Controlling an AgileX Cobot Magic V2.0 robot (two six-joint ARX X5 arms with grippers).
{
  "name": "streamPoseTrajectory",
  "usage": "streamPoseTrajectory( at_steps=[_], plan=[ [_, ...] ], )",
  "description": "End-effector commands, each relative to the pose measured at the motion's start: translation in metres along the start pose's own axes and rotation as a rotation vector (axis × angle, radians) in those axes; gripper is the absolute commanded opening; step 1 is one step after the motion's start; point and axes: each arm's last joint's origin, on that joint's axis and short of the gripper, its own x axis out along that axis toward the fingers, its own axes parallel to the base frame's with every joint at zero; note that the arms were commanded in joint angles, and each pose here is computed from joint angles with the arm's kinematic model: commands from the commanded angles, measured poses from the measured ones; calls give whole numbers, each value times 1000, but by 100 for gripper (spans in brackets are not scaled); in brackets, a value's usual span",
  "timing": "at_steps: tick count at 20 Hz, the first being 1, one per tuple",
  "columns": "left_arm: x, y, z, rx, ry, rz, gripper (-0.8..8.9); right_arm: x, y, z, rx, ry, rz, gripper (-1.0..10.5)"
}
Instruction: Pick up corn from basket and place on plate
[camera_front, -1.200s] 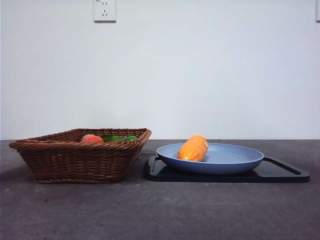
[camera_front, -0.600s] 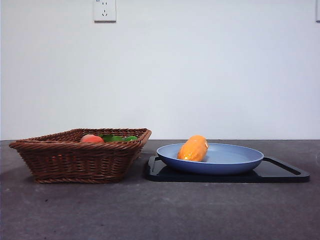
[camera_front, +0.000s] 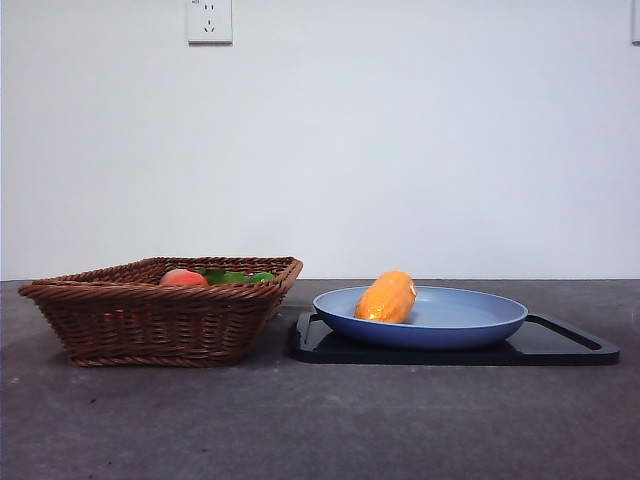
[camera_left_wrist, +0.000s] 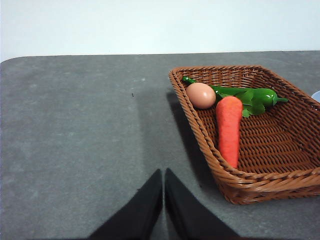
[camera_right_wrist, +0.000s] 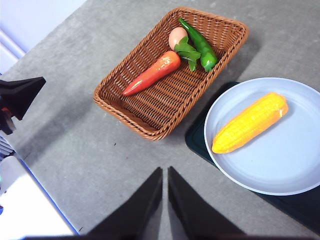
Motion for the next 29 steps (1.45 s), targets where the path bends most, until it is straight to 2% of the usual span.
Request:
streamPoseTrajectory(
  at_steps=[1, 22, 23, 24, 26, 28, 29],
  plan=[
    [3, 0, -9, -32, 24, 3, 6, 0, 2, 4, -14, -13, 6, 2],
    [3, 0, -10, -51, 37, 2, 6, 0, 2, 4, -12, -12, 8, 2],
    [3, 0, -10, -51, 37, 2, 6, 0, 2, 4, -30, -14, 9, 2],
    [3, 0, -10, -50, 37, 2, 6, 0, 2, 4, -67, -18, -4, 2],
    [3, 0, -10, -51, 37, 2, 6, -7, -4, 6, -139, -62, -135, 2],
    [3, 0, -10, -51, 36, 2, 6, -18, -16, 12, -145, -154, -273, 2],
    [3, 0, -10, -50, 36, 2, 6, -23, -21, 13, -140, -203, -297, 2]
  ],
)
